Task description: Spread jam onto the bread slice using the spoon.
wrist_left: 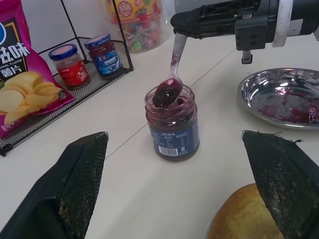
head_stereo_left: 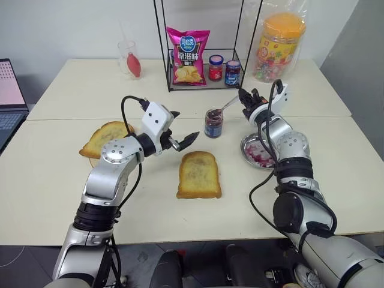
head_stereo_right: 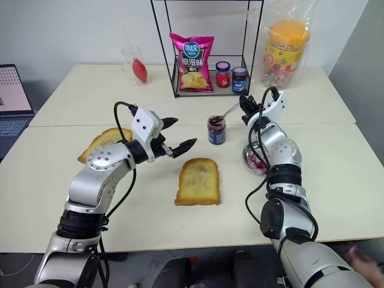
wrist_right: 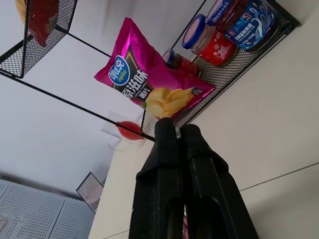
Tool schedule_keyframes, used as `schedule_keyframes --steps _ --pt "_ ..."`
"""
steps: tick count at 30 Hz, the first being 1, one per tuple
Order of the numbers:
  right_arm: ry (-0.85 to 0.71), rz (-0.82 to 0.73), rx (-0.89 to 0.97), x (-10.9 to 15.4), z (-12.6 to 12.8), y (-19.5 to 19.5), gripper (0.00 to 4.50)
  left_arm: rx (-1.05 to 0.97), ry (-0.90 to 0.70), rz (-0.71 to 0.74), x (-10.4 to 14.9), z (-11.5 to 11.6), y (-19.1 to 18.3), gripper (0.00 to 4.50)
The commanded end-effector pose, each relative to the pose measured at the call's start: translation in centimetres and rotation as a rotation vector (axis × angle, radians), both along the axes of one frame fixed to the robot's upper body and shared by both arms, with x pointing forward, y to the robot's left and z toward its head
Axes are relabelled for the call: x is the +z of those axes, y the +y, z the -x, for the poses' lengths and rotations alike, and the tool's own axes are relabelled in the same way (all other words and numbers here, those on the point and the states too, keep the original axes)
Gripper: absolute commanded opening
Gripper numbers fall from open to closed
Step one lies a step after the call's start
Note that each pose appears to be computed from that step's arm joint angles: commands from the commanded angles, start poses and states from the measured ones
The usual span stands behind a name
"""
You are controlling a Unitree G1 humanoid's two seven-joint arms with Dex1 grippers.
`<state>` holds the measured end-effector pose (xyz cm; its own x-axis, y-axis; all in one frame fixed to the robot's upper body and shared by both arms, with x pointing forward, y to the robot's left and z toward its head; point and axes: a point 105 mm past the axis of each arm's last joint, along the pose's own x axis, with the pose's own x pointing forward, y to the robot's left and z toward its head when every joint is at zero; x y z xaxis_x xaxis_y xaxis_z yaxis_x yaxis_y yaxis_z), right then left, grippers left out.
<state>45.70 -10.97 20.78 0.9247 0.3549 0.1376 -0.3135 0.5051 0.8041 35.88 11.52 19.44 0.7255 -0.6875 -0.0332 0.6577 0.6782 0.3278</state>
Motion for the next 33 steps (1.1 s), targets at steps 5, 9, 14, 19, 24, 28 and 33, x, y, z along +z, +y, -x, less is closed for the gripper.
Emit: schedule_keyframes --steps 5,9,14,19,24,28,33 --pt "-0.105 0.042 -0.003 2.4 0.4 -0.3 0.04 -0.024 -0.057 0.001 1.5 0.1 -0.6 4.50" --pt "-0.124 0.076 0.001 2.5 0.5 -0.1 0.04 -0.026 -0.057 0.001 1.5 0.2 -0.7 4.50" --pt "-0.146 0.106 0.006 2.9 0.7 0.0 0.04 -0.031 -0.057 -0.001 1.5 0.2 -0.7 4.50" --pt "-0.154 0.110 0.002 3.0 0.8 0.0 0.04 -0.036 -0.059 -0.003 1.5 0.2 -0.9 4.50" --pt "-0.158 0.115 -0.007 3.0 0.8 -0.2 0.04 -0.039 -0.057 -0.004 1.5 0.3 -0.9 4.50" --pt "-0.157 0.103 -0.018 3.1 0.8 -0.5 0.04 -0.041 -0.056 -0.004 1.4 0.3 -1.0 4.50" --pt "-0.156 0.076 -0.028 3.4 0.8 -0.9 0.04 -0.041 -0.053 0.000 1.5 0.3 -0.9 4.50"
